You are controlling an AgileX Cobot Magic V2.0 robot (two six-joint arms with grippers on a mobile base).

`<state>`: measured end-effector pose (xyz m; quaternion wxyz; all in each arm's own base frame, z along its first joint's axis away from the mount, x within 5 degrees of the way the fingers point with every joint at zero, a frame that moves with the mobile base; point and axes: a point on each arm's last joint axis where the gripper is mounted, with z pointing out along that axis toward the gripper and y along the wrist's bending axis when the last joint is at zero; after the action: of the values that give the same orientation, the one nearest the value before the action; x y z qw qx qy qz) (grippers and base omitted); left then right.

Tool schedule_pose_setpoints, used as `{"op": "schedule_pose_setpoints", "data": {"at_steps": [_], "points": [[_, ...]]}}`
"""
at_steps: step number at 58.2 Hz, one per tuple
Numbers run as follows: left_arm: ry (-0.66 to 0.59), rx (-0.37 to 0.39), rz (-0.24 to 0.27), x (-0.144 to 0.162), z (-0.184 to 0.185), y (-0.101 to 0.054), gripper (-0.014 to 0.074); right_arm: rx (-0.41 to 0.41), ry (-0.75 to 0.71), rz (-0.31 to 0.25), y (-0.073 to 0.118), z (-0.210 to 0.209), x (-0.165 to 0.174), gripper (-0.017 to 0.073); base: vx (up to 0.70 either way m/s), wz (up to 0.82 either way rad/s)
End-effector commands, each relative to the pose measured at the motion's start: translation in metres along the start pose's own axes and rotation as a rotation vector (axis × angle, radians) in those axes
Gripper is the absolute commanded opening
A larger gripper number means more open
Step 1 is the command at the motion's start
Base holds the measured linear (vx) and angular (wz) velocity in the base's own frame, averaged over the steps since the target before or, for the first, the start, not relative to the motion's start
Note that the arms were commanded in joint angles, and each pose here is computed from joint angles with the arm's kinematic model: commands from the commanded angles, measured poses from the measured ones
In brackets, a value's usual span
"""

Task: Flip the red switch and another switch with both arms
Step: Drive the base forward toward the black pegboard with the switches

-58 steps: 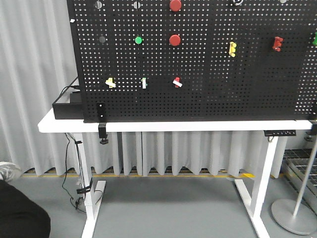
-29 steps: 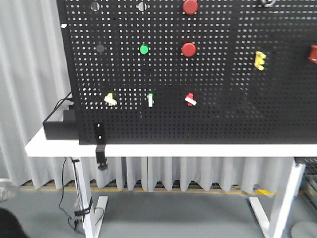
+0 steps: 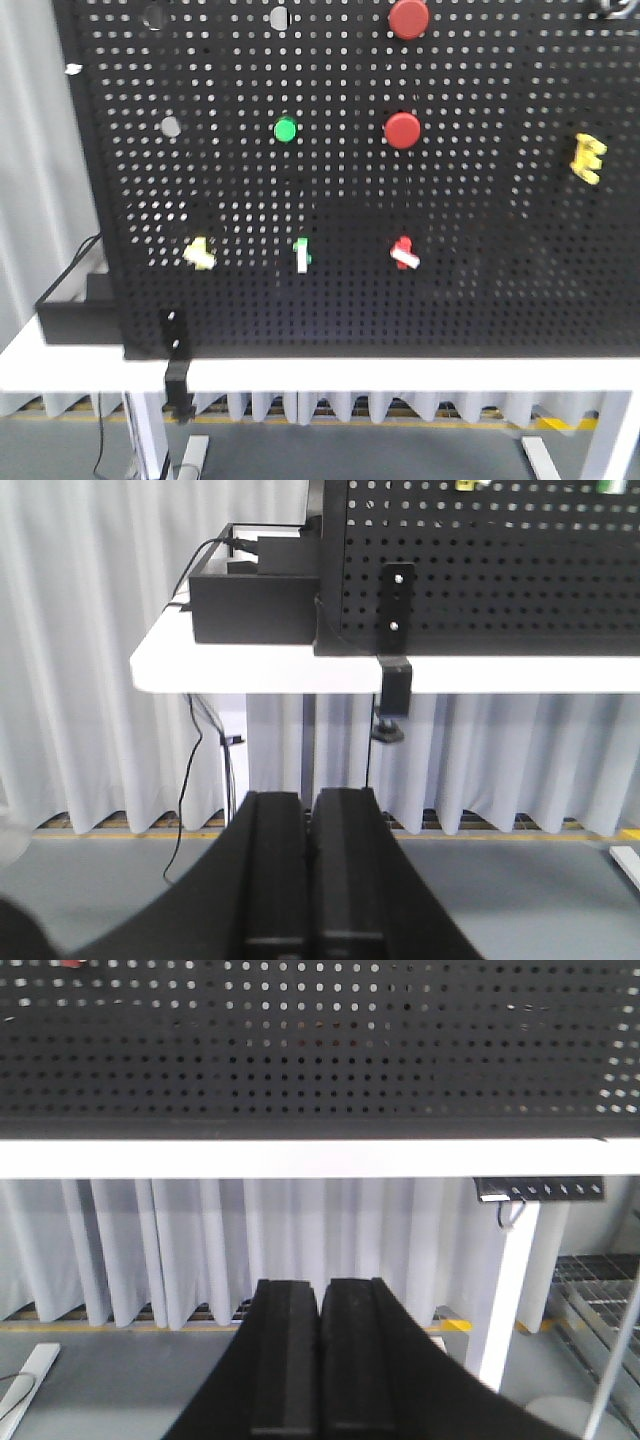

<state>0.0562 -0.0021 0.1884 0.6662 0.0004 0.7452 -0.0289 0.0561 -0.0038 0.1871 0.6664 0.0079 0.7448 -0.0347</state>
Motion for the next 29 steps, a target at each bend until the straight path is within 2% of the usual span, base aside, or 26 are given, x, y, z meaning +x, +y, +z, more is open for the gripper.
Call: {"op": "schedule_pose_setpoints", "data": {"at_steps": [1, 29], "points": [[-0.084, 0.007, -0.013, -0.0026, -0.0005, -0.0005, 0.0002, 0.005, -0.087, -0.003, -0.0002, -0.0007, -0.0061, -0.0006, 0.30, -0.02], [-0.084, 0.007, -0.013, -0.0026, -0.0005, -0.0005, 0.0002, 0.005, -0.087, -0.003, -0.0002, -0.0007, -0.0061, -0.0006, 0.23, -0.02]]}}
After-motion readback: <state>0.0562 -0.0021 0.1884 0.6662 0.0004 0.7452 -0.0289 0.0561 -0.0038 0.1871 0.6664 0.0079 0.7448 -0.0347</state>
